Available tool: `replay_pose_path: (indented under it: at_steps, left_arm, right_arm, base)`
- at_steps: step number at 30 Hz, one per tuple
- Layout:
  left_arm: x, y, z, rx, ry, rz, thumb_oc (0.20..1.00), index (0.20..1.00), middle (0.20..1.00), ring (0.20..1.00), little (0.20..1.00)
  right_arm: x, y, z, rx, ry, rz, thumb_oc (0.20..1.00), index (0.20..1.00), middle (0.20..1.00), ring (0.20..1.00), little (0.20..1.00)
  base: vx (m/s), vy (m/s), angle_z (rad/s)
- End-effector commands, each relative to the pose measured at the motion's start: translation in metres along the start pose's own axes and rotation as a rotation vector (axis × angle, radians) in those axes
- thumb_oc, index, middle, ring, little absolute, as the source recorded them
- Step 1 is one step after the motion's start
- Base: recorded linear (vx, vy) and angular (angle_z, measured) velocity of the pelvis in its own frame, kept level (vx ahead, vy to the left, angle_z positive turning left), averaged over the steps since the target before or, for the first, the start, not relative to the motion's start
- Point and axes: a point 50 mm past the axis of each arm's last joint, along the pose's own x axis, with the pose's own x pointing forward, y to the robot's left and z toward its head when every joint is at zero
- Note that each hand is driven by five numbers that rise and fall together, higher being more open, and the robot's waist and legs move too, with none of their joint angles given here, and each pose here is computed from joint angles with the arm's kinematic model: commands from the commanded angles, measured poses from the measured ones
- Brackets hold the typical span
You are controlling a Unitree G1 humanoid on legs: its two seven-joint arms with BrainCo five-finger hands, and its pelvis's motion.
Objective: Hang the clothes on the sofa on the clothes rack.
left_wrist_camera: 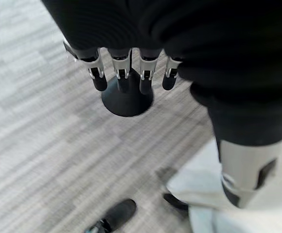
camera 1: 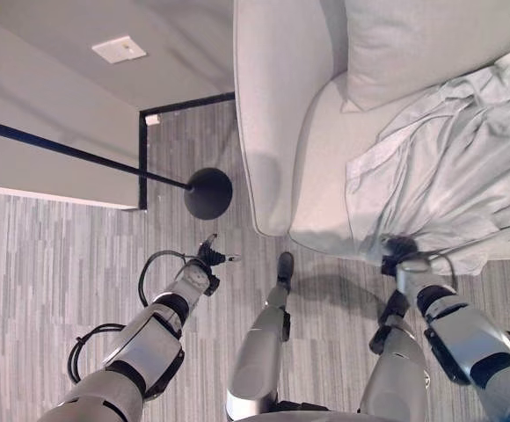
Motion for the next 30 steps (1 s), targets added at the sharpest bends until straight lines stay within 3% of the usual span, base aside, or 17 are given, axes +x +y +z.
replay_pose_path:
  at_steps: [1, 2, 3, 4, 5, 7, 13, 19, 28, 30]
  left_arm:
    - [0.004, 0.013, 0.011, 0.059, -0.016, 0.063, 1.000, 1.000, 1.000, 1.000, 1.000]
    - [0.003, -0.027, 0.087, 0.108, -0.193, 0.016, 1.000, 1.000, 1.000, 1.000, 1.000]
    - [-0.010, -0.047, 0.012, 0.133, -0.106, -0.080, 1.000, 1.000, 1.000, 1.000, 1.000]
    - [-0.010, -0.047, 0.012, 0.133, -0.106, -0.080, 1.000, 1.000, 1.000, 1.000, 1.000]
    - [-0.023, -0.058, -0.029, 0.139, -0.027, -0.096, 1.000, 1.000, 1.000, 1.000, 1.000]
    - [-0.044, -0.075, -0.059, 0.204, -0.036, -0.165, 1.000, 1.000, 1.000, 1.000, 1.000]
    - [-0.068, -0.080, -0.097, 0.285, 0.003, -0.250, 1.000, 1.000, 1.000, 1.000, 1.000]
    - [-0.083, -0.082, -0.131, 0.300, 0.134, -0.269, 1.000, 1.000, 1.000, 1.000, 1.000]
    - [-0.100, -0.075, -0.169, 0.304, 0.300, -0.250, 1.000, 1.000, 1.000, 1.000, 1.000]
    - [-0.101, -0.073, -0.172, 0.296, 0.319, -0.242, 1.000, 1.000, 1.000, 1.000, 1.000]
  right_arm:
    - [-0.018, 0.077, -0.020, 0.181, 0.068, 0.300, 0.200, 0.200, 0.200, 0.200, 0.200]
    - [-0.027, 0.104, -0.020, 0.185, 0.084, 0.379, 0.200, 0.200, 0.200, 0.200, 0.200]
    - [-0.027, 0.097, -0.026, 0.227, 0.087, 0.345, 0.200, 0.200, 0.200, 0.200, 0.200]
    - [-0.027, 0.097, -0.026, 0.227, 0.087, 0.345, 0.200, 0.200, 0.200, 0.200, 0.200]
    - [-0.031, 0.098, -0.029, 0.309, 0.079, 0.381, 0.200, 0.200, 0.200, 0.200, 0.200]
    - [-0.039, 0.104, -0.002, 0.479, -0.033, 0.436, 0.200, 0.200, 0.200, 0.200, 0.200]
    - [-0.058, 0.119, 0.034, 0.688, -0.145, 0.574, 0.200, 0.200, 0.200, 0.200, 0.200]
    - [-0.087, 0.135, 0.081, 0.729, -0.316, 0.744, 0.200, 0.200, 0.200, 0.200, 0.200]
    - [-0.136, 0.085, 0.210, 0.856, -0.859, 0.785, 0.200, 0.200, 0.200, 0.200, 0.200]
    - [-0.140, 0.081, 0.220, 0.848, -0.899, 0.783, 0.200, 0.200, 0.200, 0.200, 0.200]
  base:
    - [-0.03, 0.074, 0.01]
    - [0.03, 0.019, 0.05]
    - [0.01, 0.012, 0.13]
    - [0.05, -0.076, 0.04]
    - [-0.03, -0.134, 0.01]
    - [-0.01, -0.151, 0.33]
    - [0.05, 0.004, 0.56]
    - [0.08, 0.039, 0.16]
    - [0.09, 0.024, 0.00]
    - [0.06, 0.000, -0.07]
